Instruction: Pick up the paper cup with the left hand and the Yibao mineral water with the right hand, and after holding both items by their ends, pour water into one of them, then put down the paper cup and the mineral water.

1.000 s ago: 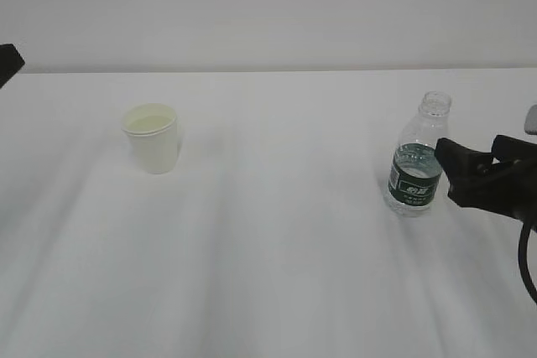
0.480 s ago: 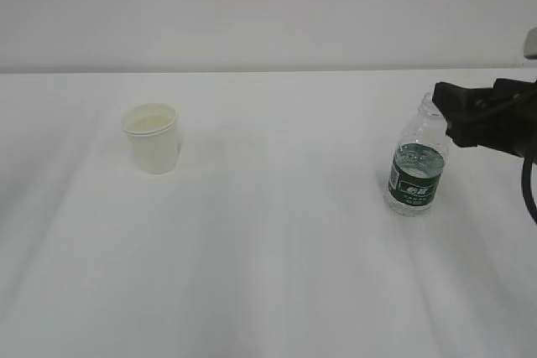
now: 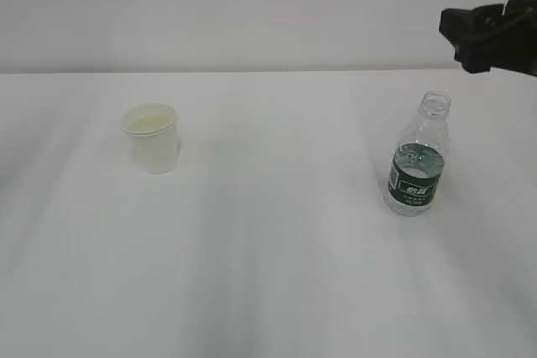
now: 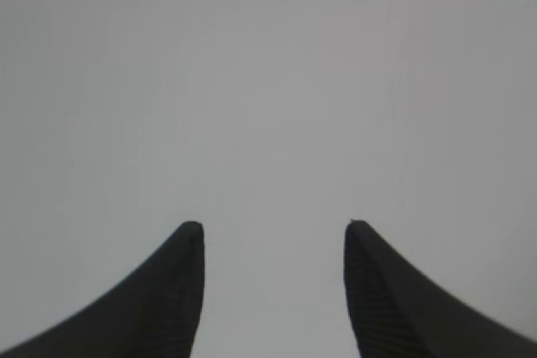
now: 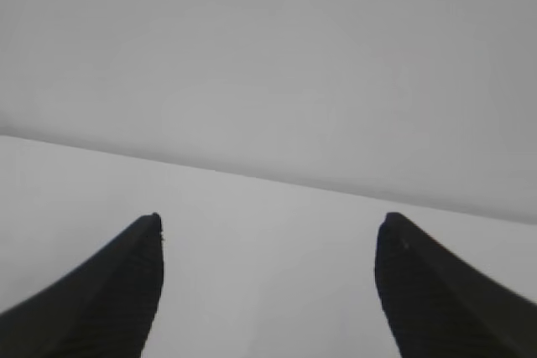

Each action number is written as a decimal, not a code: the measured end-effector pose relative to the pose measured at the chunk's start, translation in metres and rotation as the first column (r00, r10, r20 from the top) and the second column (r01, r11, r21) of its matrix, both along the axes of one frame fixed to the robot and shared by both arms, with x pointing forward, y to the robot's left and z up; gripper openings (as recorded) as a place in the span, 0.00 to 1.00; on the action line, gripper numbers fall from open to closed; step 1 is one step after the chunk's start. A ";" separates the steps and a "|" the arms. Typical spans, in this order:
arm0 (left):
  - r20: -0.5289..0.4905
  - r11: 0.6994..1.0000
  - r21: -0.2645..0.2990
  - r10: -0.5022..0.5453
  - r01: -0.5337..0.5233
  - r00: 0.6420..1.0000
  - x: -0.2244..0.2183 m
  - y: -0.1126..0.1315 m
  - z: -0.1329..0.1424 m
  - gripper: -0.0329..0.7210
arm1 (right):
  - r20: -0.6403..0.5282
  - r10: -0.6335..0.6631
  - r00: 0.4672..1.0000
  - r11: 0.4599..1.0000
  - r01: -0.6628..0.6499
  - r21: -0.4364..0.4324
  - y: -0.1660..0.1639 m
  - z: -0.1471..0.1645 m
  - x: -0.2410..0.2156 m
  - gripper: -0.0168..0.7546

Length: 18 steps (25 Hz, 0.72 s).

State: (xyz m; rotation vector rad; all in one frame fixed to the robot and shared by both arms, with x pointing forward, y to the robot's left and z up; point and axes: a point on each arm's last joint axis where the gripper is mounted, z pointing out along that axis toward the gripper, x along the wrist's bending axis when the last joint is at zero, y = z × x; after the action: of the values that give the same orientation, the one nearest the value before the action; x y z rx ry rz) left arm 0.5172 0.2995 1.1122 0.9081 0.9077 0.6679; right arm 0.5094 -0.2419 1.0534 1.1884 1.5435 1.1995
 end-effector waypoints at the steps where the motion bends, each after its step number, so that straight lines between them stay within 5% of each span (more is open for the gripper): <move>1: -0.003 1.000 -0.004 0.007 -0.007 1.000 0.002 0.001 0.004 0.56 | -0.003 -0.002 1.000 1.000 0.002 0.001 0.000 0.004 0.002 0.79; 11: 0.000 0.992 -0.119 0.046 -0.046 0.999 0.016 0.010 0.053 0.56 | -0.005 0.001 1.000 1.000 -0.001 0.012 0.004 0.052 0.017 0.79; 18: 0.036 0.918 -0.394 0.062 -0.043 0.997 0.017 0.022 0.083 0.56 | 0.002 0.013 1.000 1.000 -0.013 -0.011 0.006 0.082 0.022 0.79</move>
State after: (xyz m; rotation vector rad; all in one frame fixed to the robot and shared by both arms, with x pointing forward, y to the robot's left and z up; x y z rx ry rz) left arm 0.5345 0.3212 1.1947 0.5066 0.9819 0.5235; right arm 0.5312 -0.2363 1.1356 1.1713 1.5560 1.1987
